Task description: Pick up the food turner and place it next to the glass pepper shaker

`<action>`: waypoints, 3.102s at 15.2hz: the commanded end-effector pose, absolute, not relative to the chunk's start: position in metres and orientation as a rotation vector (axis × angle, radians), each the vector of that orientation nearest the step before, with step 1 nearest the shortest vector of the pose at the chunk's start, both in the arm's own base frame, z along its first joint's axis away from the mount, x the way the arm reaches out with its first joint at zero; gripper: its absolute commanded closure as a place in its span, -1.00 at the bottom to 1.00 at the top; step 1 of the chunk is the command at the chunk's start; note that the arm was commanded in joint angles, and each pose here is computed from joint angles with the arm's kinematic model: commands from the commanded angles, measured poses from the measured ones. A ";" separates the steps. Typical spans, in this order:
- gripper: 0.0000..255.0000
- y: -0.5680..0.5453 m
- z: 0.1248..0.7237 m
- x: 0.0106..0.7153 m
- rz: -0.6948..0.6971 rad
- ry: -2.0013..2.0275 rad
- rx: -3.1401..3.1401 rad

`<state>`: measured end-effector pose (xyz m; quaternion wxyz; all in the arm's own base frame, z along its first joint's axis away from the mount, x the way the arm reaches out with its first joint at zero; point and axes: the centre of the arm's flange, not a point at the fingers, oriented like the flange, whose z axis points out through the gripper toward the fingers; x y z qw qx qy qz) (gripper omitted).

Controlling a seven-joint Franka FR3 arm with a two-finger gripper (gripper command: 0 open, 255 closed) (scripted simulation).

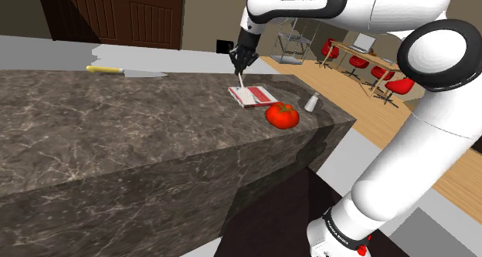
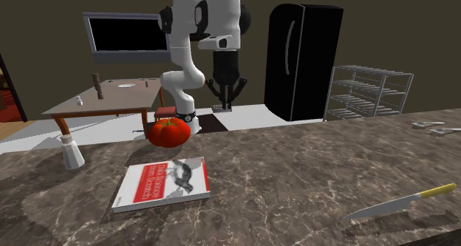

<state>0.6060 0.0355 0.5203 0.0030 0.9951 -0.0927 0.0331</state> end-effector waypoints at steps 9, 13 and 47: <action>1.00 -0.082 0.519 0.548 0.104 -0.289 3.121; 1.00 -0.130 0.519 0.526 0.104 -0.289 3.121; 1.00 -0.332 0.424 0.435 0.104 -0.289 3.121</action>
